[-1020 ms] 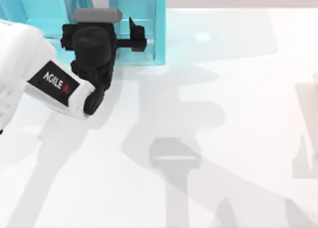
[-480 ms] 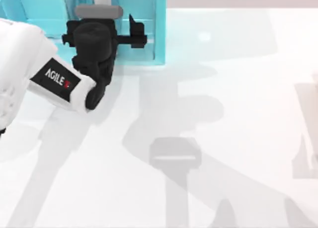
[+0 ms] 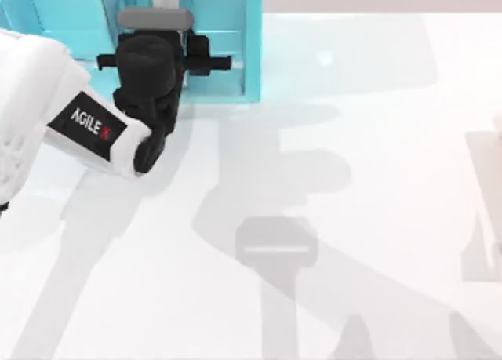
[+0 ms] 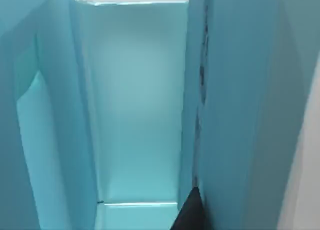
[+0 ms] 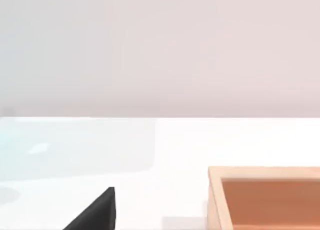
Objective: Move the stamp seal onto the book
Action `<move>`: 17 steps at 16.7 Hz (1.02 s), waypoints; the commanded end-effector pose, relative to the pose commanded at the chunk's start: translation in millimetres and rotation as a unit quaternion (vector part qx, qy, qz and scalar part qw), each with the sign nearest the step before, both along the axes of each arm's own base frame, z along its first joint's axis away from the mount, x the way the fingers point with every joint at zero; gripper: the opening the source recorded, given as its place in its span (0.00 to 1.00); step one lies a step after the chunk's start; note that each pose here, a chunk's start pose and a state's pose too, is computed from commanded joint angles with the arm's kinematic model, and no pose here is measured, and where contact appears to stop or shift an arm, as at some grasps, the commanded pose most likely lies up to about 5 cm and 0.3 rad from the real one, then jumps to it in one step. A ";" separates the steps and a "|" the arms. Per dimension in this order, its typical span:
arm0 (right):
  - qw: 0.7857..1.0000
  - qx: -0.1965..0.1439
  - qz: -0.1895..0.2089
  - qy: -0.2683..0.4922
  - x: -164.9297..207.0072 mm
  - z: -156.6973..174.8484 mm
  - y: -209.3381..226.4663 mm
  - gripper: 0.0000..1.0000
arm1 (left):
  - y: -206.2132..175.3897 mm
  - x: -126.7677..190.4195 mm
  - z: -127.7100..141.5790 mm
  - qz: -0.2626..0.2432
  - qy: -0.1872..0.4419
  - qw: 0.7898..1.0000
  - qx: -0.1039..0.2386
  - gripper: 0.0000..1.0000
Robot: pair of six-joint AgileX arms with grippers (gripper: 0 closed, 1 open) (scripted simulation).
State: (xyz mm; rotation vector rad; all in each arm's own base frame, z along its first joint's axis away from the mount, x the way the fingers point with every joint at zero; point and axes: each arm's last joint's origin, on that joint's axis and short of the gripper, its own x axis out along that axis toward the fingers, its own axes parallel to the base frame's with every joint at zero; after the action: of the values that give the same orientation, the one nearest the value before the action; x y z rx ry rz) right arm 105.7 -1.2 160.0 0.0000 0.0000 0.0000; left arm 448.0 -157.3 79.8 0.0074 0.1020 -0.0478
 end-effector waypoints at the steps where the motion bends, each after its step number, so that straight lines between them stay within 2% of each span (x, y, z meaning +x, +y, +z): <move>1: 1.000 0.000 0.000 0.000 0.0 0.0 0.0 1.00 | 0.0 0.0 0.0 0.000 0.000 1.000 0.000 0.17; 3: 1.000 0.000 0.000 0.000 0.0 0.0 0.0 1.00 | 0.0 0.0 0.0 0.000 0.000 1.000 0.000 0.02; 4: 1.000 0.000 0.000 0.000 0.0 0.0 0.0 1.00 | 0.0 0.0 0.0 0.000 0.000 1.000 0.000 0.00; 13: 1.000 0.000 0.000 0.000 0.0 0.0 0.0 1.00 | -2.4 -1.1 1.1 -0.003 0.000 1.000 0.000 0.00; 15: 1.000 0.000 0.000 0.000 0.0 0.0 0.0 1.00 | -6.3 -5.5 10.1 -0.005 0.001 1.000 0.000 0.00; 17: 1.000 0.000 0.000 0.000 0.0 0.0 0.0 1.00 | -12.8 -16.0 30.4 -0.008 0.003 1.000 0.001 0.00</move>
State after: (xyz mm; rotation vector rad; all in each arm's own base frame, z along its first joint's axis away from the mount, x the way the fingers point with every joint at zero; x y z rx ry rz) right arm 105.7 -1.2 160.0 0.0000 0.0000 0.0000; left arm 432.0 -170.1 110.2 0.0094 0.1080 -0.0642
